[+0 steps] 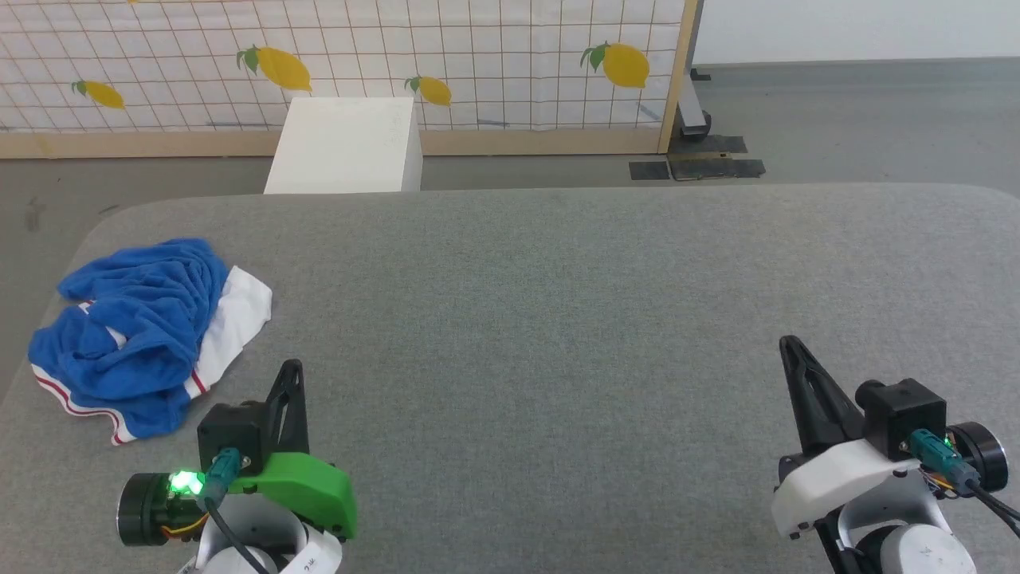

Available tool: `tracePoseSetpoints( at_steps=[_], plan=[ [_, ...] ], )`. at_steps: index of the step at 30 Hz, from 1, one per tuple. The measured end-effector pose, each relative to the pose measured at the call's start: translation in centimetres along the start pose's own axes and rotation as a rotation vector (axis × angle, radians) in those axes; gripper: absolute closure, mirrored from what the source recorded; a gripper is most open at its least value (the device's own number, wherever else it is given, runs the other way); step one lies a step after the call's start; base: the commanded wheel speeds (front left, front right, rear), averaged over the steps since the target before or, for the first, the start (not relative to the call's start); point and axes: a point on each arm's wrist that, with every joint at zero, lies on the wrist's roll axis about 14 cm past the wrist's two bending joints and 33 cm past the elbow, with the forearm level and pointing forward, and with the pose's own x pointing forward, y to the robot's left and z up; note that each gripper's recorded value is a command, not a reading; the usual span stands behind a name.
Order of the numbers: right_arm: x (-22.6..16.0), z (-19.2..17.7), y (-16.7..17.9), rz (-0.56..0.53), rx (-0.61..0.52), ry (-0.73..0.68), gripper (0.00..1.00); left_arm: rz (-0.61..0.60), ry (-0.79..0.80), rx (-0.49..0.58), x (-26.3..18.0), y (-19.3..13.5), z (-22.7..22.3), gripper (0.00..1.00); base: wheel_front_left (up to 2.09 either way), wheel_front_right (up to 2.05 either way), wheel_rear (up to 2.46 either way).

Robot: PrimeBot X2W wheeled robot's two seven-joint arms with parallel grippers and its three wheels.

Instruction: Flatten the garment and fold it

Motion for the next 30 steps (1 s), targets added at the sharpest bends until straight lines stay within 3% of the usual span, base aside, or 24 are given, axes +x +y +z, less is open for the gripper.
tracePoseSetpoints(
  at_steps=[1,2,3,30],
  plan=[
    [0.0,0.0,-0.01,0.0,0.0,0.0,0.0,0.0,0.0,0.0,0.0,-0.01,0.0,0.0,0.0,0.0,0.0],
    [0.0,-0.02,-0.02,0.0,0.0,0.001,1.0,-0.001,0.0,-0.001,0.0,-0.03,0.0,1.0,0.0,0.0,0.0],
    [0.0,-0.02,-0.02,0.0,0.0,0.001,0.0,-0.002,0.0,-0.002,0.0,-0.05,0.0,0.0,0.0,0.0,0.0],
    [-0.09,-0.66,-0.66,-0.02,0.053,-0.008,0.0,-0.021,-0.002,-0.033,-0.08,-0.73,-0.73,0.0,0.0,0.0,0.0]
  ],
)
